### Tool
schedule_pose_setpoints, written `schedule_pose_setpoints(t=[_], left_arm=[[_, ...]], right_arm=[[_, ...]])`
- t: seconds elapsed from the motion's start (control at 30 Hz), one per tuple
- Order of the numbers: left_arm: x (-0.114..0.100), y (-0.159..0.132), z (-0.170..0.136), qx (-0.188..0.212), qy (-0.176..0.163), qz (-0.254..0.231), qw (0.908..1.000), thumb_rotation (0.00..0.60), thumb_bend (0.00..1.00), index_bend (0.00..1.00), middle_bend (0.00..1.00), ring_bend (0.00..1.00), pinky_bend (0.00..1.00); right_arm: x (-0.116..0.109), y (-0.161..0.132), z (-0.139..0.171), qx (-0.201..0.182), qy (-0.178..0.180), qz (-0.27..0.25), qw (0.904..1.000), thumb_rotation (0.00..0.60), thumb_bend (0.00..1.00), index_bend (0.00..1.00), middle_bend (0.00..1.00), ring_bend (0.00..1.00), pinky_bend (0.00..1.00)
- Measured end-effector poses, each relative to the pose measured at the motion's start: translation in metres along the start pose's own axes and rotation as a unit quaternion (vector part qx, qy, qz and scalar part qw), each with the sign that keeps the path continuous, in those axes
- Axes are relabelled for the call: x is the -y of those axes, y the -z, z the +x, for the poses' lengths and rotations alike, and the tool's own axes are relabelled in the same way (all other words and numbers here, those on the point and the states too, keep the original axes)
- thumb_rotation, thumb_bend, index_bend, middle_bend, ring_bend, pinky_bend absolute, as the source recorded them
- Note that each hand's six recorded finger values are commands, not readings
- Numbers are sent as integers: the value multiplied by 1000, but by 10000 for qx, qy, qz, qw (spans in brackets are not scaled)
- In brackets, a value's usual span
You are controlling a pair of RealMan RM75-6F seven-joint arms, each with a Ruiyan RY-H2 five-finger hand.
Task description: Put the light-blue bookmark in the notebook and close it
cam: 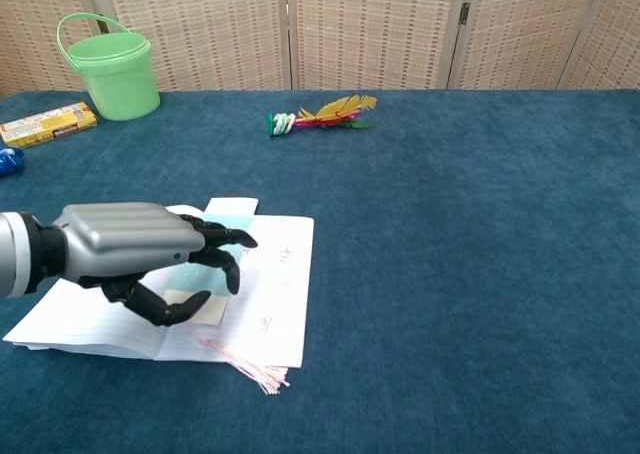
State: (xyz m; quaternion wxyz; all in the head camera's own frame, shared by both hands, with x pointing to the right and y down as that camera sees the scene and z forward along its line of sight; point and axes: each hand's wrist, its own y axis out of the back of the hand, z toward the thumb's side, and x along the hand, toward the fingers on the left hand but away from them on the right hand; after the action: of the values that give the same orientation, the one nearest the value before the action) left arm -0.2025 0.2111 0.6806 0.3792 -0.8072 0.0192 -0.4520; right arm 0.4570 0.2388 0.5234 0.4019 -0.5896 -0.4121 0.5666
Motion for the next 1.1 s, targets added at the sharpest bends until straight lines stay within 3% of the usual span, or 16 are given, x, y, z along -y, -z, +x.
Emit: schedule_pose_setpoints(t=[0.23,0.47,0.7,1.1], left_arm=[[-14,20,14,-314,-226,-164,9991,220,622,264,0,0,126],[-9,46,24,-755,-162,-53,9970,220,622,262,0,0,126],[-2,52,23,-881,-61,13,9961,221,622,262,0,0,126],[-34,71,43,-1241,-429,-291,9909,221,622,225,0,0,127]], right_arm=[[-1,1,0,15,15,3,10000,600,192,134,203,155,242],[0,2,0,38,-11,7,10000,600,192,134,203,155,242],[1,0,-3,-7,-18,4,10000,600,192,134,202,155,242],[0,-1,-1,-3,-23,40,10000,600,192,134,202,155,242]])
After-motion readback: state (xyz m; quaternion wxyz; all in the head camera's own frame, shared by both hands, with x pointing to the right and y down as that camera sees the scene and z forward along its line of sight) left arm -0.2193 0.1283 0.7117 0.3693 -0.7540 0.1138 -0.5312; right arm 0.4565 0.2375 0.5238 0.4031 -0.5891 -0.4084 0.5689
